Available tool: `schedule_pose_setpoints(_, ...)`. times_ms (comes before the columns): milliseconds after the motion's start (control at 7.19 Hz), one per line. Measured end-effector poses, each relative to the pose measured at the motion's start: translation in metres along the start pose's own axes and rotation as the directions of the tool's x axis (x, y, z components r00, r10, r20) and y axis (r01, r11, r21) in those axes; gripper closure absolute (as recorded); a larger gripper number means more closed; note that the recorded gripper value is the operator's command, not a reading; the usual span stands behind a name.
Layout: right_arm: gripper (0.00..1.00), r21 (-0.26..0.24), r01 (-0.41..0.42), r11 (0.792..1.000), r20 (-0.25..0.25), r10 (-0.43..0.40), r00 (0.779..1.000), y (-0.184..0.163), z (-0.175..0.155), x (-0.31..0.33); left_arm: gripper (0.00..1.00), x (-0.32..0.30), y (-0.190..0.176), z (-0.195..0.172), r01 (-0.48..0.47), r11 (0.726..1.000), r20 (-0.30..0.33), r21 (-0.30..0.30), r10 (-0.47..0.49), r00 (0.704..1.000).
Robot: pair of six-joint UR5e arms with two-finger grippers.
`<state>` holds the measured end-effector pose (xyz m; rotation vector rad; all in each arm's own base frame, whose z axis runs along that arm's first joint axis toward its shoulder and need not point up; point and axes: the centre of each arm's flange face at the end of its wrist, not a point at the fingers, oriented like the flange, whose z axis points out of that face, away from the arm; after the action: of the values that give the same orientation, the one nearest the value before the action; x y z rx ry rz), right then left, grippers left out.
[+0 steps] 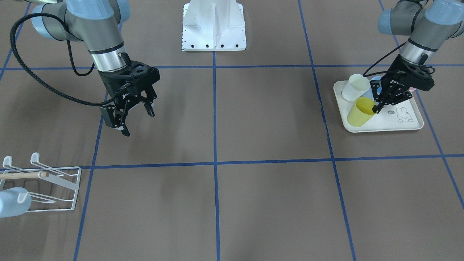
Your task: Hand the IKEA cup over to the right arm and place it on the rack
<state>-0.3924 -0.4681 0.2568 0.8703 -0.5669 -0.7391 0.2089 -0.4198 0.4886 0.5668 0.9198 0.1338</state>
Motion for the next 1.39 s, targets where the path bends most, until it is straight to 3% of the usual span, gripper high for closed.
schedule_pose_setpoints(278,0.01,0.086,0.016,0.996,0.031,-0.019,0.999,0.001,0.010,-0.013,1.00,0.041,-0.019,-0.032,0.072,0.997,-0.122,0.011,-0.070,0.990)
schedule_pose_setpoints(417,0.01,0.138,0.024,0.990,0.052,-0.032,0.998,0.000,0.015,-0.023,1.00,0.067,-0.034,-0.047,0.147,0.989,-0.200,0.003,-0.144,0.969)
schedule_pose_setpoints(695,0.01,0.212,0.032,0.977,0.105,-0.056,0.993,-0.001,0.018,-0.054,1.00,0.130,-0.078,-0.067,0.350,0.936,-0.348,-0.038,-0.341,0.873)
schedule_pose_setpoints(973,0.01,0.313,0.029,0.949,0.166,-0.085,0.983,-0.003,0.014,-0.086,1.00,0.190,-0.106,-0.074,0.459,0.882,-0.452,-0.109,-0.455,0.767)
schedule_pose_setpoints(1112,0.01,0.367,0.024,0.930,0.195,-0.102,0.975,-0.002,0.015,-0.102,1.00,0.213,-0.111,-0.074,0.472,0.871,-0.488,-0.136,-0.474,0.733)
schedule_pose_setpoints(1390,0.01,0.475,-0.007,0.880,0.250,-0.127,0.960,0.007,0.020,-0.126,1.00,0.257,-0.112,-0.071,0.462,0.872,-0.541,-0.162,-0.470,0.697)
